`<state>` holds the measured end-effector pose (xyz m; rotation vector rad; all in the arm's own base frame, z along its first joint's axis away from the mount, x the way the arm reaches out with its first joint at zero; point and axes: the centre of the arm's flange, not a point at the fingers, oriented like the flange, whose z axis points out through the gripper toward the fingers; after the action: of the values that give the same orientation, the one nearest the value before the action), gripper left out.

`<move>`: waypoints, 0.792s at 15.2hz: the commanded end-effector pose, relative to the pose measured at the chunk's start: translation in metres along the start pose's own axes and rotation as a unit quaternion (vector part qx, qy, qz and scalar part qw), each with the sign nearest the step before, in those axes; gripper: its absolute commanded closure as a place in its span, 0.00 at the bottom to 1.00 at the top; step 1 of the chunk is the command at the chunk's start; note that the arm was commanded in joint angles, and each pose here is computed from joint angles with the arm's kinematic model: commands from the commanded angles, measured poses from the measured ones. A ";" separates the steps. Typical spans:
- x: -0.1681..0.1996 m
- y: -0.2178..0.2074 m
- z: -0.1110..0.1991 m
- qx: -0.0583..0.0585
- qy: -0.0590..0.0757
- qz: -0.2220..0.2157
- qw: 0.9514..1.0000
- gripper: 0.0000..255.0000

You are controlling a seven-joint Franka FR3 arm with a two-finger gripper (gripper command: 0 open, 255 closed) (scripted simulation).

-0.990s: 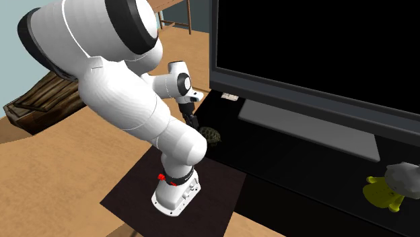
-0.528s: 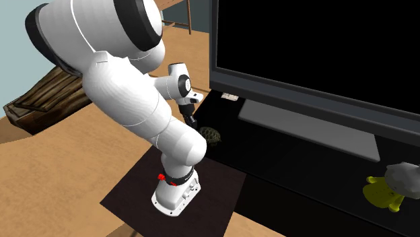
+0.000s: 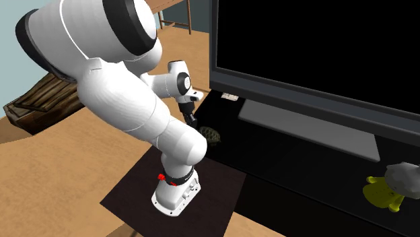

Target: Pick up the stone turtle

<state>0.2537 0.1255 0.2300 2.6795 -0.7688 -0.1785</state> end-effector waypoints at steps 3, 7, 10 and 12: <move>-0.001 0.007 -0.019 0.000 0.000 0.000 1.000 1.00; -0.002 0.015 -0.039 0.000 0.000 0.000 1.000 1.00; -0.002 0.021 -0.054 0.000 0.000 0.000 1.000 1.00; -0.002 0.024 -0.063 0.000 0.000 0.000 1.000 1.00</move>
<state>0.2521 0.1252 0.2922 2.6800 -0.7687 -0.1784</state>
